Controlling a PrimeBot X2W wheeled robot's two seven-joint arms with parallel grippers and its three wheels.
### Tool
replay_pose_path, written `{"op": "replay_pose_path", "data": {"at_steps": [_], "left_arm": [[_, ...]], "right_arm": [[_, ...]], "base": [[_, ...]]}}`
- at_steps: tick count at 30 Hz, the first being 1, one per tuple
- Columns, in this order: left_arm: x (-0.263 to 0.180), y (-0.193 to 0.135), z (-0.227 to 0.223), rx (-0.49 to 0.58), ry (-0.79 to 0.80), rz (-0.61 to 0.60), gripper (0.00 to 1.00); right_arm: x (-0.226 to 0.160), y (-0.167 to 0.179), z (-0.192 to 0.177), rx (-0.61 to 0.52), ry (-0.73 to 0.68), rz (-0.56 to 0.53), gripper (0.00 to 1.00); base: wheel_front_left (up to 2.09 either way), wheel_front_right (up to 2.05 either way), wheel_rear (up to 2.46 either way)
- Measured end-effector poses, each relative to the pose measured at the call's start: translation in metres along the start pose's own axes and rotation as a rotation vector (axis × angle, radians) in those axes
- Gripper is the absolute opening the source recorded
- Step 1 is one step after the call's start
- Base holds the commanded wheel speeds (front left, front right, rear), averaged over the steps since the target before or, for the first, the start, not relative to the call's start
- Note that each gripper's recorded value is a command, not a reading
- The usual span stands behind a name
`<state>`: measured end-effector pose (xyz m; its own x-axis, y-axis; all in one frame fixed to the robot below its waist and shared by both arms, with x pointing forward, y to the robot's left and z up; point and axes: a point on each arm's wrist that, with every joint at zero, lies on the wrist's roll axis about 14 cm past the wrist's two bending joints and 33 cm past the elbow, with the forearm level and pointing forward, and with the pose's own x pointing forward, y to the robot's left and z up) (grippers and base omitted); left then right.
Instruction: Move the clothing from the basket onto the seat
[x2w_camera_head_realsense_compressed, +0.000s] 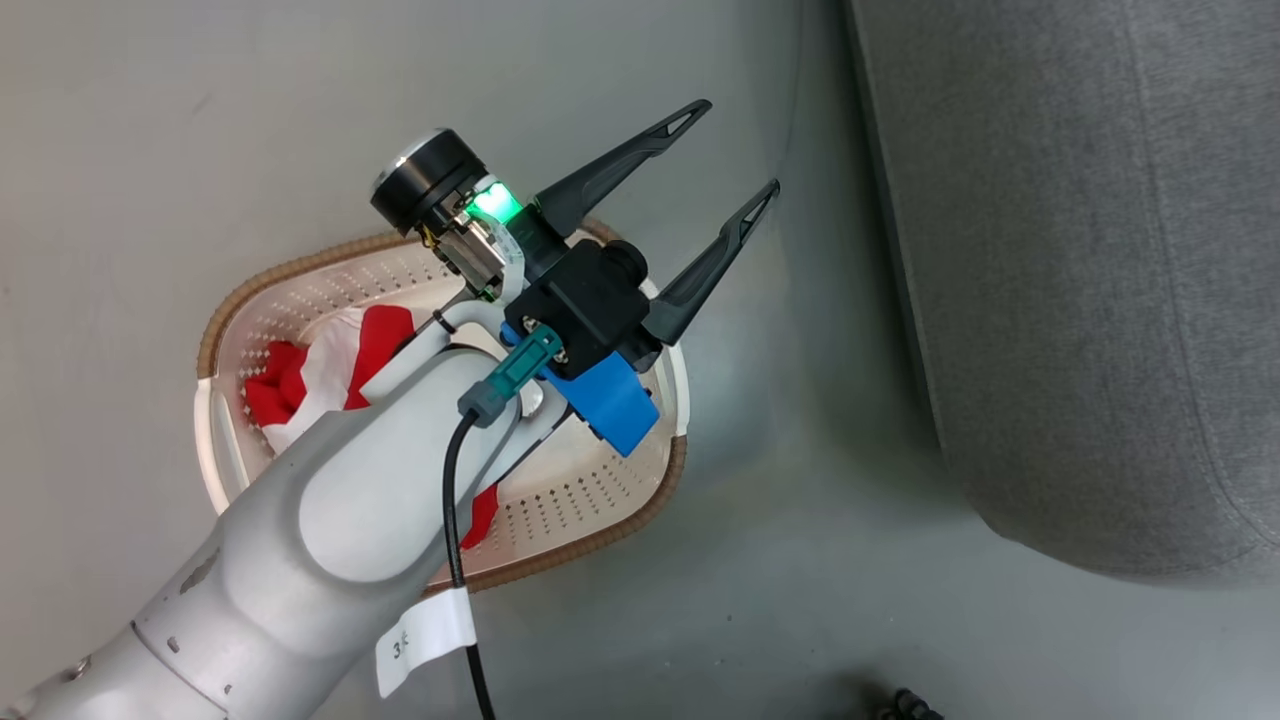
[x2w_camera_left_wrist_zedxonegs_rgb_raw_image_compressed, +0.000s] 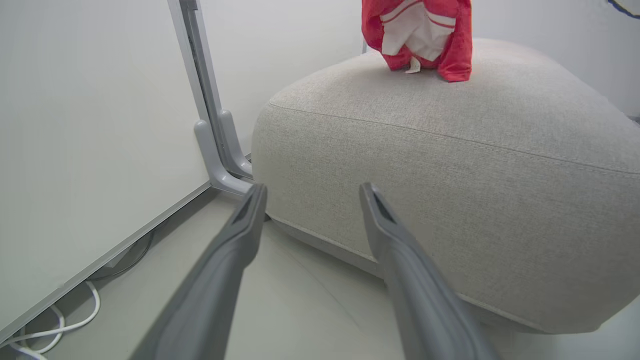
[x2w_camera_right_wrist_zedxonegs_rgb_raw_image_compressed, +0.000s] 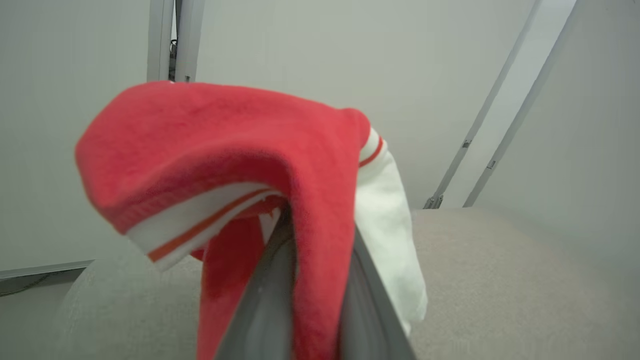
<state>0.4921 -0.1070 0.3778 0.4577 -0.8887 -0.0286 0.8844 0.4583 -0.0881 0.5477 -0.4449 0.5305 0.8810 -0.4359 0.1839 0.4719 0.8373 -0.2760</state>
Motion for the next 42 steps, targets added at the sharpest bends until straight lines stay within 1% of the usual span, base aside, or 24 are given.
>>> {"op": "replay_pose_path", "data": {"at_steps": [4,10,11,12,16,19,24,28,30,34,38,42], "left_arm": [[-0.001,0.002,-0.015,-0.021,0.018,-0.001,1.0],[-0.003,0.003,-0.021,-0.027,0.027,0.001,1.0],[-0.003,0.004,-0.021,-0.027,0.028,0.003,1.0],[-0.004,0.005,-0.021,-0.026,0.03,0.005,1.0],[-0.005,0.007,-0.018,-0.014,0.032,0.014,1.0],[-0.005,0.008,-0.008,-0.007,0.017,0.025,1.0],[-0.01,0.004,0.011,-0.004,0.002,0.057,1.0],[-0.016,0.004,0.035,0.004,-0.029,0.1,1.0],[-0.021,0.005,0.047,0.005,-0.045,0.125,1.0],[-0.037,0.009,0.067,0.014,-0.067,0.194,1.0],[-0.058,0.016,0.085,0.023,-0.085,0.278,1.0],[-0.085,0.029,0.105,0.035,-0.118,0.389,1.0]], "right_arm": [[-0.014,0.009,-0.059,0.003,0.166,0.009,0.0],[-0.042,0.02,-0.114,0.02,0.341,0.021,0.0],[-0.045,0.02,-0.119,0.028,0.355,0.02,0.3],[-0.046,0.021,-0.12,0.032,0.362,0.019,1.0],[-0.047,0.018,-0.117,0.047,0.354,0.009,1.0],[-0.054,0.017,-0.11,0.038,0.342,0.021,1.0],[-0.08,0.021,-0.099,0.037,0.333,0.068,1.0],[-0.101,0.025,-0.086,0.03,0.316,0.113,1.0],[-0.11,0.033,-0.076,0.031,0.294,0.146,1.0],[-0.12,0.051,-0.041,0.083,0.204,0.194,1.0],[-0.134,0.083,-0.006,0.146,0.123,0.279,1.0],[-0.148,0.115,0.028,0.213,0.045,0.366,1.0]], "base": [[0.0,0.0,0.0],[0.0,0.0,0.0],[0.0,0.0,0.0],[0.0,0.0,0.0],[0.0,0.0,0.0],[0.0,0.0,0.0],[0.0,0.0,0.0],[0.0,0.0,0.0],[0.0,0.0,0.0],[0.0,0.0,0.0],[0.0,0.0,0.0],[0.0,0.0,0.0]]}}
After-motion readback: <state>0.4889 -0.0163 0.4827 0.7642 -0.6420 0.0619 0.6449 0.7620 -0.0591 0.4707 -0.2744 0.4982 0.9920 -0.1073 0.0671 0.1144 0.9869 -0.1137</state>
